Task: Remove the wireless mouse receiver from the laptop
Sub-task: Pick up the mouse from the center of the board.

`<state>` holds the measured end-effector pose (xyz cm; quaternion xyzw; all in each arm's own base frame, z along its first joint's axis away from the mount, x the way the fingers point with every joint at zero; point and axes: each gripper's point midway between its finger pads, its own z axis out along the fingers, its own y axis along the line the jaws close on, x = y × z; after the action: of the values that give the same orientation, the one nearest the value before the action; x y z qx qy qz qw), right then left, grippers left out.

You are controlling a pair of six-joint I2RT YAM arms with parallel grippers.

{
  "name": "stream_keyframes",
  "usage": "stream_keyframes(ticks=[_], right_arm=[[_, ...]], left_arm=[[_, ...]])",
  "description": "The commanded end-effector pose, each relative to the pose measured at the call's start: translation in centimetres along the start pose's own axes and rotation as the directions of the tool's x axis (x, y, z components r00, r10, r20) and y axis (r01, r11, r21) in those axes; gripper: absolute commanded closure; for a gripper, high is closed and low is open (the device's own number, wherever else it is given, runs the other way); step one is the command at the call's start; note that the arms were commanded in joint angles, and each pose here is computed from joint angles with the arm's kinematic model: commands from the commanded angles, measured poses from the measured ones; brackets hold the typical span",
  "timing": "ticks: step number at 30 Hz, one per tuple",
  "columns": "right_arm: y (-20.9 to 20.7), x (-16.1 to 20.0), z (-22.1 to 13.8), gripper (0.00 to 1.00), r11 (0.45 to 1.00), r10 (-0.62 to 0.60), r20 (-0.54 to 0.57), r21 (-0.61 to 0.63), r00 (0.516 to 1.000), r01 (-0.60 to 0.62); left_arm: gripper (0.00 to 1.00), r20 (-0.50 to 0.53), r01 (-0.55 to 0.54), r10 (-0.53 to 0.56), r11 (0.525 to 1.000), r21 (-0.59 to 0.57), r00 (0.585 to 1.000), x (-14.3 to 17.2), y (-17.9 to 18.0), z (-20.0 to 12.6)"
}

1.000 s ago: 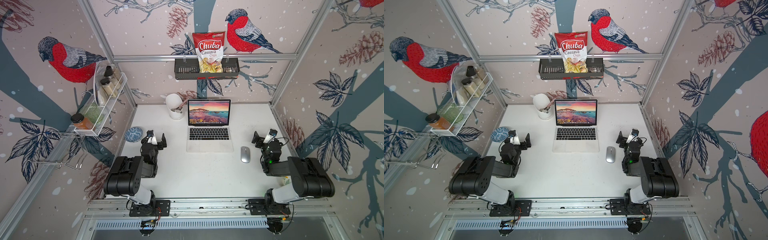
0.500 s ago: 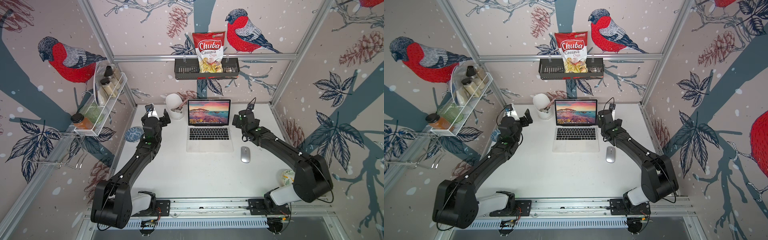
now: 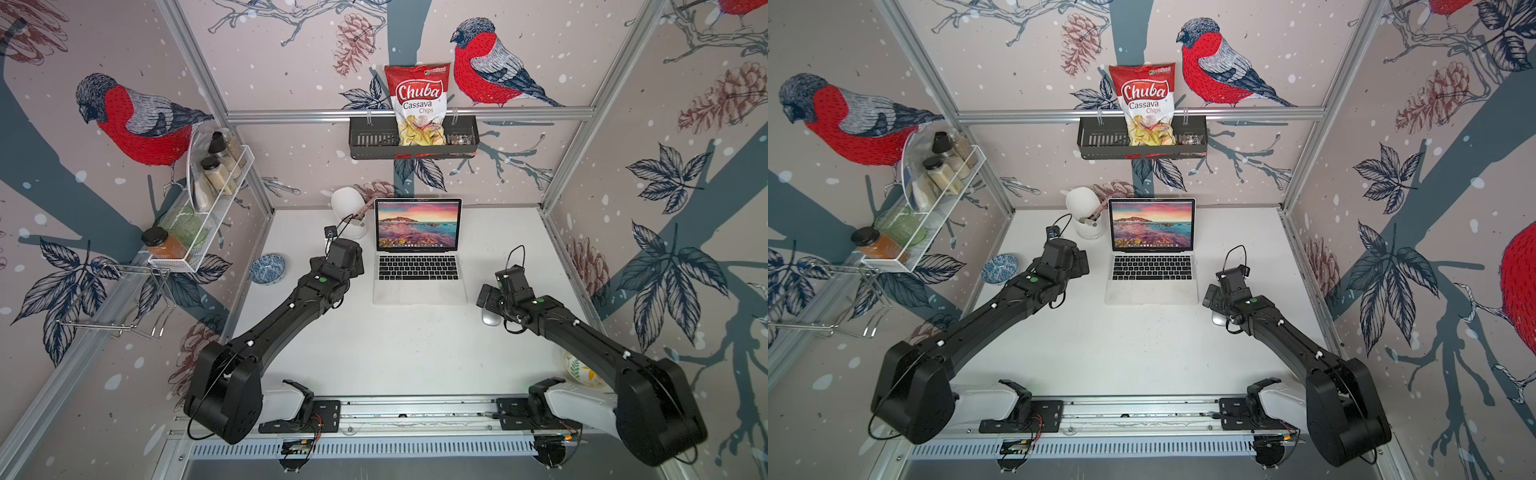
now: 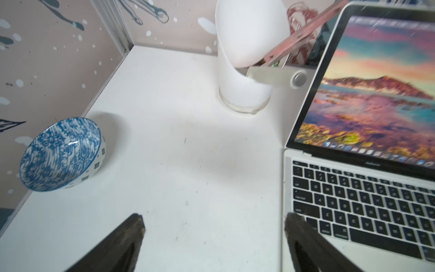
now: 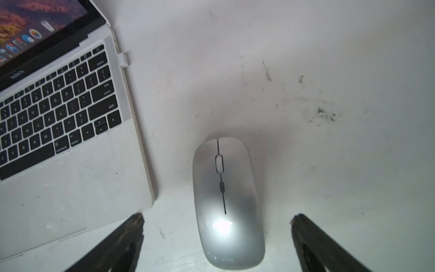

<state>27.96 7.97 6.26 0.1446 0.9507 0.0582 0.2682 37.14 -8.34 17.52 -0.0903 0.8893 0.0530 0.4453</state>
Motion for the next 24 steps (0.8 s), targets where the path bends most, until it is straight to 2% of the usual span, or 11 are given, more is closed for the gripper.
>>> stream_keyframes(ticks=[1, 7, 16, 20, 24], right_arm=[[-0.1, 2.0, 1.2, 0.0, 1.0, -0.022, -0.099, 0.011, 0.995, 0.023], [-1.4, 3.2, 2.8, 0.0, 0.997, -0.05, -0.166, 0.055, 0.985, 0.06], [-1.9, 5.0, 4.7, 0.0, 0.99, -0.102, -0.291, 0.065, 0.951, 0.126], [-1.5, 6.3, 4.9, 0.07, 0.99, -0.112, -0.341, 0.046, 0.933, 0.136], [-1.0, 8.1, 4.2, 0.07, 0.989, -0.121, -0.39, 0.032, 0.913, 0.145]], left_arm=[[0.03, -0.085, -0.009, 0.003, 0.997, -0.07, 0.996, 1.9, 0.9, 0.4], [0.02, -0.154, -0.015, 0.005, 0.998, -0.066, 0.988, 3.8, 0.2, 1.7], [0.02, -0.18, -0.027, 0.009, 0.995, -0.096, 0.984, 4.7, 0.5, 2.2], [0.03, -0.212, -0.044, 0.021, 0.993, -0.107, 0.977, 5.3, 0.5, 2.6], [0.02, -0.254, -0.069, 0.039, 0.991, -0.111, 0.966, 5.6, 0.2, 2.8]])
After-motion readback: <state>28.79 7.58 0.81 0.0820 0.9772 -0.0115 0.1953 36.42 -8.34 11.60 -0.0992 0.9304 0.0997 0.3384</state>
